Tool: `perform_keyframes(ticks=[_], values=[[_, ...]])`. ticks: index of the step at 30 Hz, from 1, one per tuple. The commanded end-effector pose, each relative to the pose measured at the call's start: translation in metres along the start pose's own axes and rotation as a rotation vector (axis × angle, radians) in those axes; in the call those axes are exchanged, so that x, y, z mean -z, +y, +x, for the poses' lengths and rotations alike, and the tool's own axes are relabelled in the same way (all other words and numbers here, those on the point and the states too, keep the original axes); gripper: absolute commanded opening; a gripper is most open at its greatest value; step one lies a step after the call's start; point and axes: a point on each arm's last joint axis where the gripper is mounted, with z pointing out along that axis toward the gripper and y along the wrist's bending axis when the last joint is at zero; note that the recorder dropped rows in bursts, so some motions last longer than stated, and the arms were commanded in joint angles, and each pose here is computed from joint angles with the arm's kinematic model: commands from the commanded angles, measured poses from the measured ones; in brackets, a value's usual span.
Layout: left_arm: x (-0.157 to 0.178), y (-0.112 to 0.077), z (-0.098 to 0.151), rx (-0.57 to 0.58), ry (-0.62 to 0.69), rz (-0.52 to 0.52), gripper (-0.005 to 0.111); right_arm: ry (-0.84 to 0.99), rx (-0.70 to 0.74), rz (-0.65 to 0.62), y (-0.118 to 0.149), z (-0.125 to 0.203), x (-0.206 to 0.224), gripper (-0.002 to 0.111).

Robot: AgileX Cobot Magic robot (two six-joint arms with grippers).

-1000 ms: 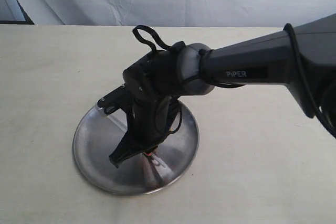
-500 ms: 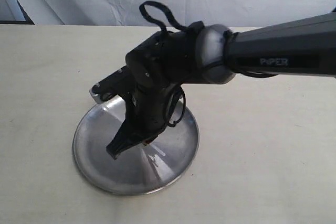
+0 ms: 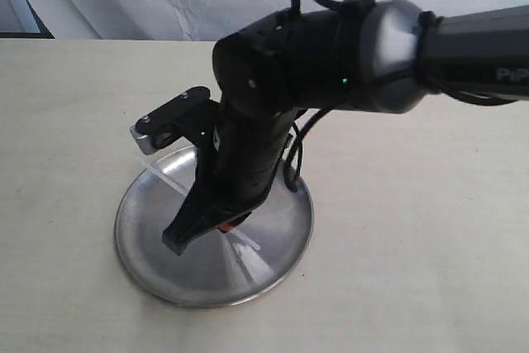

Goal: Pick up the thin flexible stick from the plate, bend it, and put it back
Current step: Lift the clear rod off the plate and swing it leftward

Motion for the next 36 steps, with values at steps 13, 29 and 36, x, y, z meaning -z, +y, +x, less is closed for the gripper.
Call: perform_keyframes(ticks=[13, 29, 36], values=[[0.012, -0.008, -0.042, 0.668, -0.452, 0.255, 0.0, -0.181, 0.168, -0.41, 0.047, 0.049, 0.066, -0.001], [0.024, -0.029, -0.052, 0.993, -0.405, 0.651, 0.0, -0.484, 0.045, -0.536, 0.055, 0.023, 0.079, -0.001], [0.026, -0.05, -0.038, 0.985, -0.125, 0.799, 0.057, -0.5, 0.057, -0.561, 0.058, 0.022, 0.082, -0.001]])
